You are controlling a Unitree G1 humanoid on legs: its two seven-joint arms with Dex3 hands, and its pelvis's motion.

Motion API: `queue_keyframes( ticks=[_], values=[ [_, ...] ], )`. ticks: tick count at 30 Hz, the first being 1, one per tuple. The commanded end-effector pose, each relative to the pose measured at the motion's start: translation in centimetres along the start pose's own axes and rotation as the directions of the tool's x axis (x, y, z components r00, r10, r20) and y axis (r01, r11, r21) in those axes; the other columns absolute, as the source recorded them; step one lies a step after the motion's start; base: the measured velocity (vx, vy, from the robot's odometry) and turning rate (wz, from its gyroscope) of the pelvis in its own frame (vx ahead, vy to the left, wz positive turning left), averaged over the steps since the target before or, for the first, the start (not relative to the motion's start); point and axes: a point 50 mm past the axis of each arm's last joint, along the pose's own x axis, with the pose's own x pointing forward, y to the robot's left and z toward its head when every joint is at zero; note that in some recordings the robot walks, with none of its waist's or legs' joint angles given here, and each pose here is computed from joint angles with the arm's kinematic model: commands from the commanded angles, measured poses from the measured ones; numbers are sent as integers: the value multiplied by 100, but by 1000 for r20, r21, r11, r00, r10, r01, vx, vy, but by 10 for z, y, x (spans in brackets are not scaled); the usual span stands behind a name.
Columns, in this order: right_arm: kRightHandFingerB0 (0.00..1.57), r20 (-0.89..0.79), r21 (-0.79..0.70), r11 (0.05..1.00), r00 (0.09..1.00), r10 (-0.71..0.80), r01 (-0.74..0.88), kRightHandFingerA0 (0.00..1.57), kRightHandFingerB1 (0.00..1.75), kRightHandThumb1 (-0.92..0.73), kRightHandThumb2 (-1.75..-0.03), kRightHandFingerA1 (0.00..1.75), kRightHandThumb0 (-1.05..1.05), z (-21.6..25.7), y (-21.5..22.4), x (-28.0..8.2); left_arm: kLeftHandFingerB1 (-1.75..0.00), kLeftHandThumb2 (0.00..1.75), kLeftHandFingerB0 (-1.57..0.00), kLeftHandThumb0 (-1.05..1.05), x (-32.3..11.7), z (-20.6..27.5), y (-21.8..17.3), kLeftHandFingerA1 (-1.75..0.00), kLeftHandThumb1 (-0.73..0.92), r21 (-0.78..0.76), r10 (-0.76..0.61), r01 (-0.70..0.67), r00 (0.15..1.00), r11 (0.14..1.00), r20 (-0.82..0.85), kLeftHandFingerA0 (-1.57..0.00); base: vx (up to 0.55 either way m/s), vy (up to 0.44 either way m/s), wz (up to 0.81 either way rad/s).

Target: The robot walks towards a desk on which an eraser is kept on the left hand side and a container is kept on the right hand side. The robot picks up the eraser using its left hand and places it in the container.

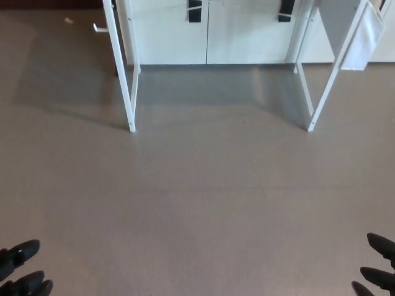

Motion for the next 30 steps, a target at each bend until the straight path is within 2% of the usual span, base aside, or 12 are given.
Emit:
queue_keyframes(
  ticks=[1, 6, 7, 10, 11, 19, 30],
  values=[
    [23, 19, -12, 1000, 1000, -11, 12, 45, 36, -63, -58, 47, -33, 1, -5, 0, -34, 58, -42, -22, -2, 2, 3, -41, 59, 13, 6, -6, 1000, 1000, 26, -42, 286, -65, 15],
    [23, 13, -7, 1000, 1000, -11, 11, 44, 35, -64, -59, 44, -33, 1, -4, -1, -34, 58, -42, -21, -1, 2, 3, -40, 58, 6, 13, -13, 1000, 1000, 20, -43, 305, -211, 3],
    [23, 9, -3, 1000, 1000, -13, 13, 45, 35, -64, -59, 45, -33, 0, -4, -2, -60, 98, -30, -10, -1, 2, 3, -61, 43, 8, 14, -14, 1000, 1000, 18, -30, 367, -209, 81],
    [24, 9, -2, 1000, 1000, -15, 15, 45, 36, -63, -58, 46, -33, -2, -3, -3, -60, 98, -29, -10, -2, 1, 3, -61, 44, 4, 15, -15, 1000, 1000, 14, -29, 342, -196, 22],
    [24, 11, -2, 1000, 1000, -15, 15, 45, 36, -63, -58, 46, -34, -3, -3, -3, -34, 58, -42, -22, -3, 1, 3, -40, 58, 10, 14, -15, 1000, 1000, 14, -43, 151, -119, -1],
    [24, 10, 4, 1000, 1000, -14, 14, 45, 36, -63, -59, 46, -33, -3, -2, -5, -35, 58, -43, -20, -3, 0, 3, -42, 58, 6, 20, -20, 1000, 1000, 11, -44, 246, -20, -9],
    [25, 8, -4, 1000, 1000, -11, 11, 46, 36, -63, -58, 48, -33, -4, 0, -4, -34, 58, -42, -23, -6, 0, 5, -43, 59, 30, 13, -13, 1000, 999, 13, -42, 357, 94, -3]
  ],
)
